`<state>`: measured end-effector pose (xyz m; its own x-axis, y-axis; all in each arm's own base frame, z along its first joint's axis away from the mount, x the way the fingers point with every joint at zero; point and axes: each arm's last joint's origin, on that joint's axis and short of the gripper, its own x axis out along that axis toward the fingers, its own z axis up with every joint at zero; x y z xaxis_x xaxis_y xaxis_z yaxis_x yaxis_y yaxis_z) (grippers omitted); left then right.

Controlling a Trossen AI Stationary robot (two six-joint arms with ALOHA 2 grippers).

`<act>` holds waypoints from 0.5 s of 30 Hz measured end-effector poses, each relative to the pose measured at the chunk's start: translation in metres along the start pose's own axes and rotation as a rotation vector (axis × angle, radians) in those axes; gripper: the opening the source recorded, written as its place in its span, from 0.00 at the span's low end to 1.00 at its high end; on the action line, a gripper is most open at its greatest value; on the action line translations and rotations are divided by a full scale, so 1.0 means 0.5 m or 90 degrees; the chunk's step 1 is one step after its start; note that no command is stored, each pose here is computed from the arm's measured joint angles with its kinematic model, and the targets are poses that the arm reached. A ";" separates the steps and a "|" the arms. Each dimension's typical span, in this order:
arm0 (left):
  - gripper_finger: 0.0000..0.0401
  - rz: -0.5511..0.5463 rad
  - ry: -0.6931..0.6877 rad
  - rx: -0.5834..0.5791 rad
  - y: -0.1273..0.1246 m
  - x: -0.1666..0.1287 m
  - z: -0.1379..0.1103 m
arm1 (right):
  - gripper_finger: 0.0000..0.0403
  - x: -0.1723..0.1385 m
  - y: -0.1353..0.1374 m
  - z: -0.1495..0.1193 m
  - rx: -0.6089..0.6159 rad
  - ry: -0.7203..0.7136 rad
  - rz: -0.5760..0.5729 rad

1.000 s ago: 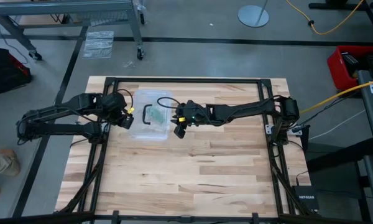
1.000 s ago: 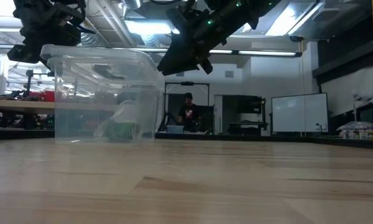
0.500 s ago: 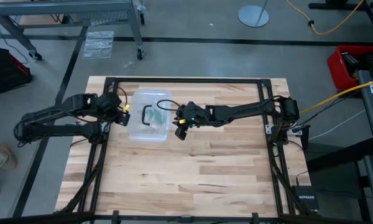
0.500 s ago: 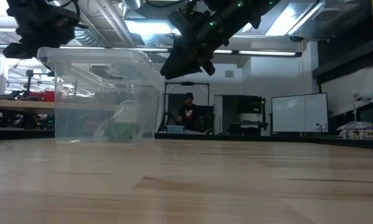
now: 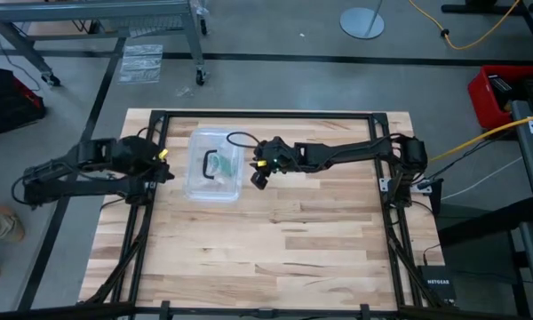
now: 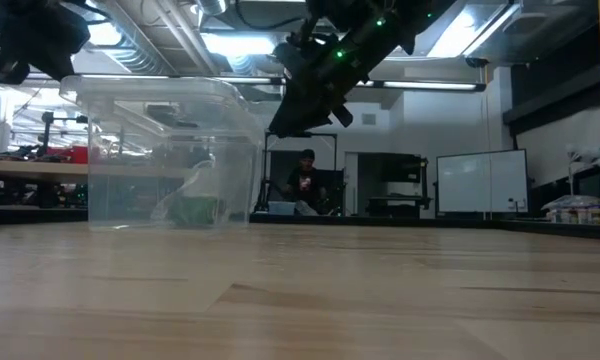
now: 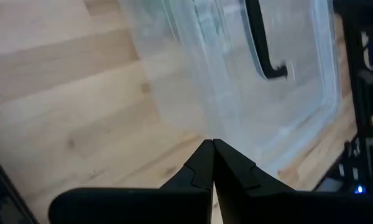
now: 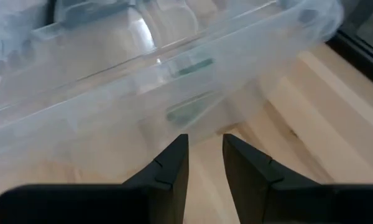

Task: Roll bandage
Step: Close the transparent bin with the transparent bin cover

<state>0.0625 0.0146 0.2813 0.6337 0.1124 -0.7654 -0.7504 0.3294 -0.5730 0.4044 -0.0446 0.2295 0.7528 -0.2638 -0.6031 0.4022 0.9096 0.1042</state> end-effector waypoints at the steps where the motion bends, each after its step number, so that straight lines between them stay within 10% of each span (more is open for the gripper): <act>1: 0.00 -0.003 0.007 0.002 -0.001 0.000 -0.002 | 0.26 0.001 -0.005 0.001 0.003 0.000 -0.003; 15: 0.00 -0.017 0.087 0.084 -0.052 0.068 -0.041 | 0.26 0.010 -0.077 0.001 0.013 0.054 -0.041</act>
<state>0.0997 -0.0095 0.2639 0.6154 -0.0235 -0.7879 -0.6964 0.4520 -0.5574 0.3931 -0.0814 0.2229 0.6788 -0.2918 -0.6739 0.4590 0.8849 0.0791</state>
